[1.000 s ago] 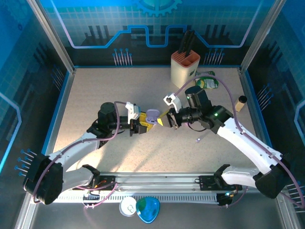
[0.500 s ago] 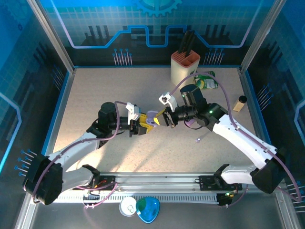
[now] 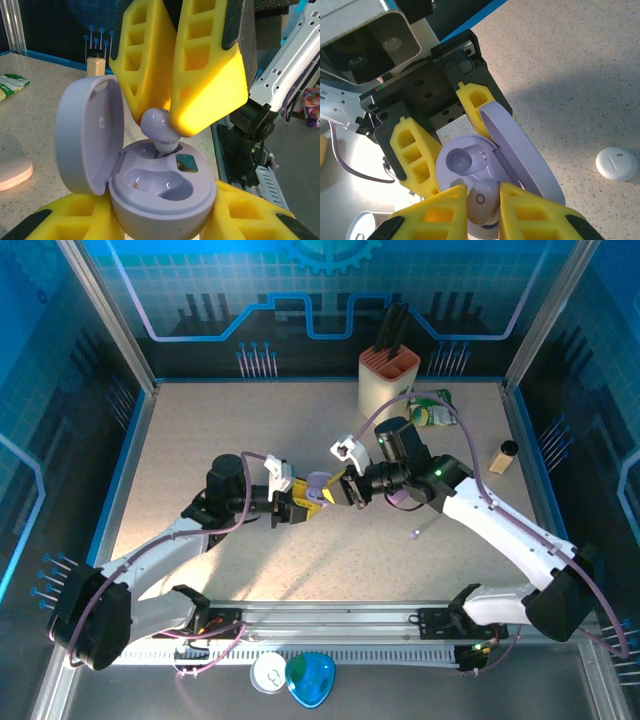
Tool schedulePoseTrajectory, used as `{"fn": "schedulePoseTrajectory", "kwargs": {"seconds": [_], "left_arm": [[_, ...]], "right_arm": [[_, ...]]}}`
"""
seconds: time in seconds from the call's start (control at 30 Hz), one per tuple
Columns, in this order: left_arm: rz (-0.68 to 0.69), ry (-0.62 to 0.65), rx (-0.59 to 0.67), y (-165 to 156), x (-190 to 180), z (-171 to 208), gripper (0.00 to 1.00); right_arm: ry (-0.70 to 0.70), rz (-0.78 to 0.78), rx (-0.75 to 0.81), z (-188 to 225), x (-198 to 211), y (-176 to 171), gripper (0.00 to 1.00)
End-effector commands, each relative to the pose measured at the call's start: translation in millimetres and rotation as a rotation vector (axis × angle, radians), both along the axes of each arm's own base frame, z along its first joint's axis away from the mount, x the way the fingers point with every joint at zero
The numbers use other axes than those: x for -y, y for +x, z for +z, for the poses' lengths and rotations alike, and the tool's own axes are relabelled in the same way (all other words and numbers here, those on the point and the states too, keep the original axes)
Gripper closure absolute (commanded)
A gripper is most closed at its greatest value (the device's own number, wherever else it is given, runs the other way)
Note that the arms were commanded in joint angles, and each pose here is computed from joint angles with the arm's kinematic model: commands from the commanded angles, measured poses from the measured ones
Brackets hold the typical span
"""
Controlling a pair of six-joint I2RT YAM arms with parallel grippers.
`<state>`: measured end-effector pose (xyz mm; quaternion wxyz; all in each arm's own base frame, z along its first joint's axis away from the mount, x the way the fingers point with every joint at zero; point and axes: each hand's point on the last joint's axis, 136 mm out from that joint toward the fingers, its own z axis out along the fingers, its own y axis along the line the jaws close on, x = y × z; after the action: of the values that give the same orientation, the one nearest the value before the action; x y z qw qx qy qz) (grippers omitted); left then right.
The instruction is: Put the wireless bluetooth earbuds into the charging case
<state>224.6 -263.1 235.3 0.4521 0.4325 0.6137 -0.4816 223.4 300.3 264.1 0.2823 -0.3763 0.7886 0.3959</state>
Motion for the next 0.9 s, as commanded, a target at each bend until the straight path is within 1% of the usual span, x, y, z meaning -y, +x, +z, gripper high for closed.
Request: {"fn": "schedulePoseTrajectory", "kwargs": {"seconds": [0.0, 0.07, 0.33, 0.37, 0.43, 0.5, 0.57, 0.67, 0.73, 0.87], "left_arm": [[-0.032, -0.041, 0.084, -4.7, 2.7, 26.3, 0.74], [-0.022, -0.042, 0.087, -2.8, 2.5, 27.4, 0.75], [0.005, -0.038, 0.094, 2.2, 2.0, 27.1, 0.74], [0.004, -0.038, 0.093, 2.1, 1.9, 26.9, 0.74], [0.0, -0.04, 0.095, 1.7, 2.1, 27.7, 0.74], [0.0, -0.041, 0.095, 1.0, 2.1, 28.0, 0.74], [0.0, -0.04, 0.094, 0.5, 1.8, 27.0, 0.74], [0.004, -0.04, 0.099, 0.3, 1.3, 26.8, 0.74], [0.012, -0.035, 0.103, 0.9, 0.4, 25.0, 0.74], [0.038, -0.02, 0.126, 4.3, -2.6, 20.7, 0.74]], "right_arm": [[-0.034, 0.029, -0.009, -8.0, -2.0, -5.1, 0.79], [-0.034, 0.036, -0.014, -8.5, -2.8, -5.9, 0.77], [-0.018, 0.049, -0.002, -1.4, -3.9, -9.2, 0.75], [-0.02, 0.042, 0.0, -1.5, -3.3, -8.2, 0.73], [-0.026, 0.026, 0.011, -0.7, -1.3, -5.5, 0.66], [-0.022, 0.016, 0.022, 1.7, -0.8, -4.6, 0.62], [-0.015, 0.001, 0.036, 5.9, 1.0, -3.1, 0.53], [0.005, -0.021, 0.08, 16.1, 5.2, -1.9, 0.43], [0.029, -0.032, 0.113, 23.3, 9.2, -3.0, 0.39], [0.104, -0.055, 0.176, 37.1, 21.9, -9.2, 0.34]]}}
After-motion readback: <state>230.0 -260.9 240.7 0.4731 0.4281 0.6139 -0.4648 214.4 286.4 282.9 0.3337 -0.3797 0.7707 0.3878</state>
